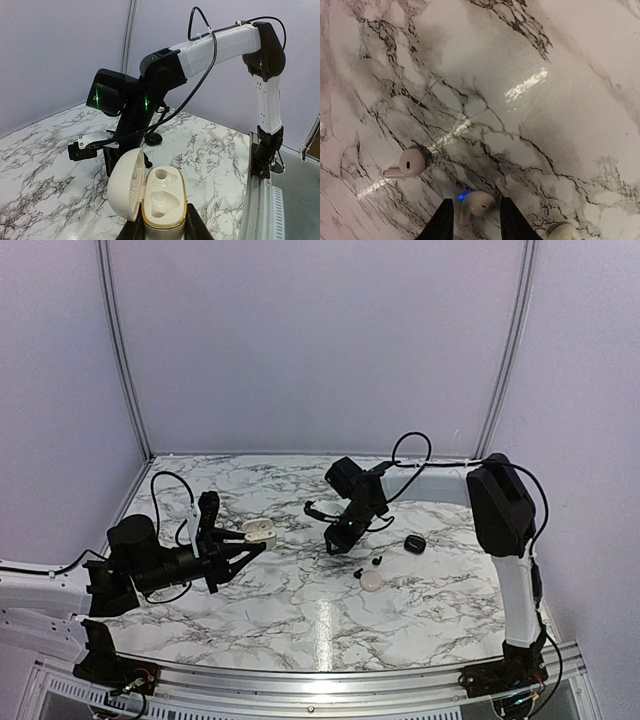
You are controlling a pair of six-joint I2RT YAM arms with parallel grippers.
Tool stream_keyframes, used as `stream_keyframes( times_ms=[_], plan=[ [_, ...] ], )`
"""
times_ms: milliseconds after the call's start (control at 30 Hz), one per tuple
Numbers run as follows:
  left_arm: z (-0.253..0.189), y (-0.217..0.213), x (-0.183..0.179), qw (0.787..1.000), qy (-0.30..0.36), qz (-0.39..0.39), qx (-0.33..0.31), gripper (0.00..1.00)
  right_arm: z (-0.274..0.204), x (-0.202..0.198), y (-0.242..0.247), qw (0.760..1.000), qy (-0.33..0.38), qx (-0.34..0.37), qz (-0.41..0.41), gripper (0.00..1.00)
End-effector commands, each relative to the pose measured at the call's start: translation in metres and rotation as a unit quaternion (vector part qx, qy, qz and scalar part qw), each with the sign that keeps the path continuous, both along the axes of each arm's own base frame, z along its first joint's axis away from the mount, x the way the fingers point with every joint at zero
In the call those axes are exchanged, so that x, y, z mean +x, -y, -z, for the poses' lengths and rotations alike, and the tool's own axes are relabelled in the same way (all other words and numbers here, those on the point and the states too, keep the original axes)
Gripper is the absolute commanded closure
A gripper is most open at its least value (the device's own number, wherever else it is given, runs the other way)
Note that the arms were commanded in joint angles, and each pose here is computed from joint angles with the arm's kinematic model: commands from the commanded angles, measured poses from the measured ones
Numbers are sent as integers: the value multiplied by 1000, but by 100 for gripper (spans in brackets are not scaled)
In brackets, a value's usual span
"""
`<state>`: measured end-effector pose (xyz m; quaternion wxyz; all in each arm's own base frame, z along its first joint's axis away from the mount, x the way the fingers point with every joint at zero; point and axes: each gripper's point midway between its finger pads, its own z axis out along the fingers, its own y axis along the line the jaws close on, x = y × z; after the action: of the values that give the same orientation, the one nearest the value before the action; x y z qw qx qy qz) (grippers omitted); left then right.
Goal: Insert the wireless bluetooth earbuds into the charging case
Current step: Pick up the left earbud from the center of the board.
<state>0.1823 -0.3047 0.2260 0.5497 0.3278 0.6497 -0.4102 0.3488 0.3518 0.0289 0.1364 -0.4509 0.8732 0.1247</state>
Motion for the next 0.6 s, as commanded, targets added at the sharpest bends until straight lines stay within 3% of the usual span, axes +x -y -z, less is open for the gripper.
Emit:
stream_keyframes(
  times_ms=[0, 567],
  plan=[
    [-4, -3, 1, 1000, 9, -5, -4, 97, -2, 3, -9, 1000, 6, -6, -2, 68],
    [-1, -4, 1, 1000, 12, -6, 1, 97, 11, -4, -6, 998, 10, -67, -12, 78]
  ],
)
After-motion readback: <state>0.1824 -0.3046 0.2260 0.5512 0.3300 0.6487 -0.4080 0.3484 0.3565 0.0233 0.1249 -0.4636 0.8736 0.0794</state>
